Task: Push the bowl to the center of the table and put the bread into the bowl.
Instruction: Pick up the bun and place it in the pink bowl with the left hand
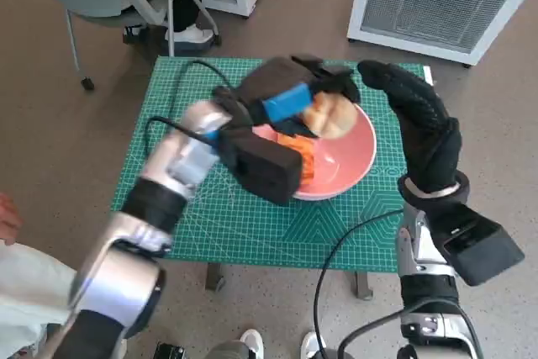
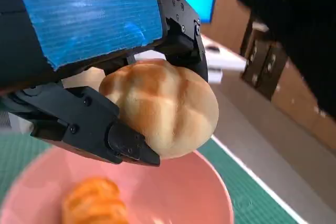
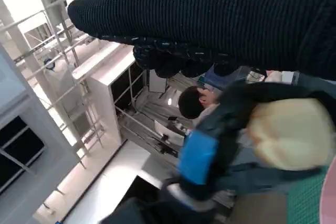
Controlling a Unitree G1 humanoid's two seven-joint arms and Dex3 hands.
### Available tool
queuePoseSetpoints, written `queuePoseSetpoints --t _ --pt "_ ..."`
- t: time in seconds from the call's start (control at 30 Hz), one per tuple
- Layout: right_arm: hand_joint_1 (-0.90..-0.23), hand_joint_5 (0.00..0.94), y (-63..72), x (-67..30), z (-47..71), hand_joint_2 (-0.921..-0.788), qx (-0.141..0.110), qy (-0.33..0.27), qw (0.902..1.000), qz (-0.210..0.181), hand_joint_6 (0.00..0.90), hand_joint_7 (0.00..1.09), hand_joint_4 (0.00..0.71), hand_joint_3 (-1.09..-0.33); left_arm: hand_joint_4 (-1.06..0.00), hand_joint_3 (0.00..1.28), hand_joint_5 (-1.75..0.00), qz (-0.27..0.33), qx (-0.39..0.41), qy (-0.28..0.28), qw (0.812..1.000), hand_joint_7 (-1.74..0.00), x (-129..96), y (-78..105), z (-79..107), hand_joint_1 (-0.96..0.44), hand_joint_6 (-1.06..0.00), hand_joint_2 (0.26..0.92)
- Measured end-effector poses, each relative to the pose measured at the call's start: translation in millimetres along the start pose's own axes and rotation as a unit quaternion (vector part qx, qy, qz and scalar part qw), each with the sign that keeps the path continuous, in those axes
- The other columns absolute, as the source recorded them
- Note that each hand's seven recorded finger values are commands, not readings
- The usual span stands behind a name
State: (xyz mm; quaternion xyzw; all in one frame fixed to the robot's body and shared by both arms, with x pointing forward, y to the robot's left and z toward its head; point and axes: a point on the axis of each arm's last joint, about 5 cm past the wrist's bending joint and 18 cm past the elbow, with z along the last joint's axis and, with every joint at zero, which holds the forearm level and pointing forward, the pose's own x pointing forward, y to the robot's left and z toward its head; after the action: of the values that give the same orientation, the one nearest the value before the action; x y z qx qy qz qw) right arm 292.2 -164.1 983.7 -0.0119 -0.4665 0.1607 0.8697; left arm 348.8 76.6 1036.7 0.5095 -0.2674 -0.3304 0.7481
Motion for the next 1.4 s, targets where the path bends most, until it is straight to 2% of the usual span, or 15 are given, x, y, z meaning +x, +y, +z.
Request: queuePoseSetpoints --t 0.03,0.1,0.13,0.17,0.2,0.27,0.37,0.47,0.6,0.87,1.07,1.3,1.4 --pt "-0.586 0.396 0.0 0.0 0.1 -0.921 0.000 0.000 1.0000 0.000 -0.001 0.76 0.128 -0.796 -0.56 0.15 -1.26 -0.004 -0.004 0.003 1.000 -1.27 1 -1.9 -0.4 0.00 -0.57 0.920" --pt "-0.586 0.397 -0.1 0.2 0.2 -0.921 0.000 0.000 1.0000 0.000 -0.001 0.76 0.128 -0.795 -0.43 0.24 -1.36 -0.018 -0.015 0.013 1.000 -1.38 4 -6.3 -1.1 0.00 -0.49 0.921" --pt "-0.585 0.397 -0.1 0.3 0.3 -0.921 0.000 -0.001 1.0000 0.000 -0.001 0.76 0.128 -0.794 -0.32 0.25 -1.11 -0.025 -0.020 0.018 0.999 -1.22 5 -8.1 -1.4 -0.09 -0.36 0.888" --pt "-0.585 0.397 -0.1 0.3 0.3 -0.921 0.000 -0.001 1.0000 0.000 -0.001 0.76 0.128 -0.794 -0.29 0.22 -0.88 -0.036 -0.028 0.026 0.999 -1.07 6 -10.1 -2.1 -0.14 -0.30 0.882" --pt "-0.585 0.397 -0.1 0.4 0.4 -0.921 0.000 -0.001 1.0000 0.000 -0.001 0.76 0.128 -0.794 -0.26 0.20 -0.76 -0.047 -0.034 0.034 0.998 -1.01 6 -12.1 -2.5 -0.17 -0.25 0.882" --pt "-0.585 0.398 -0.1 0.4 0.5 -0.921 0.000 -0.001 1.0000 0.000 -0.001 0.76 0.128 -0.793 -0.19 0.11 -0.40 -0.075 -0.045 0.053 0.995 -0.82 8 -15.2 -3.5 -0.27 -0.10 0.897" --pt "-0.584 0.398 -0.2 0.6 0.8 -0.921 0.000 -0.002 1.0000 0.000 -0.001 0.76 0.128 -0.793 -0.14 0.06 -0.21 -0.117 -0.059 0.079 0.988 -0.70 9 -19.0 -5.3 -0.34 -0.03 0.907" --pt "-0.582 0.399 -0.4 0.5 1.1 -0.921 -0.001 -0.003 1.0000 -0.001 -0.001 0.76 0.128 -0.793 -0.10 0.05 -0.13 -0.144 -0.069 0.097 0.982 -0.65 9 -19.8 -7.0 -0.40 -0.01 0.915" --pt "-0.581 0.399 -0.8 0.6 1.4 -0.921 -0.002 -0.004 1.0000 -0.002 -0.001 0.76 0.127 -0.793 -0.08 0.05 -0.08 -0.149 -0.072 0.102 0.981 -0.61 8 -18.5 -8.1 -0.45 0.00 0.920" --pt "-0.581 0.399 -0.8 0.5 1.4 -0.921 -0.002 -0.004 1.0000 -0.003 -0.001 0.76 0.125 -0.792 -0.04 0.09 -0.05 -0.106 -0.070 0.072 0.989 -0.53 4 -16.8 -8.0 -0.55 0.00 0.921" --pt "-0.585 0.397 -0.4 0.5 1.2 -0.921 -0.001 -0.004 1.0000 -0.004 -0.001 0.76 0.124 -0.788 -0.02 0.14 -0.03 -0.074 -0.101 0.054 0.991 -0.50 -7 -20.0 -14.9 -0.60 0.00 0.921" --pt "-0.587 0.386 -0.7 1.8 1.2 -0.921 0.002 -0.001 0.9999 -0.010 -0.001 0.76 0.131 -0.778 -0.05 0.17 -0.04 0.007 -0.172 0.020 0.985 -0.54 -25 -18.3 -25.2 -0.63 0.00 0.921" --pt "-0.583 0.378 -1.5 4.5 1.8 -0.921 0.002 -0.002 0.9999 -0.016 -0.001 0.77 0.136 -0.775 -0.11 0.18 -0.04 0.073 -0.218 -0.009 0.973 -0.51 -36 -18.0 -29.4 -0.61 -0.07 0.921"
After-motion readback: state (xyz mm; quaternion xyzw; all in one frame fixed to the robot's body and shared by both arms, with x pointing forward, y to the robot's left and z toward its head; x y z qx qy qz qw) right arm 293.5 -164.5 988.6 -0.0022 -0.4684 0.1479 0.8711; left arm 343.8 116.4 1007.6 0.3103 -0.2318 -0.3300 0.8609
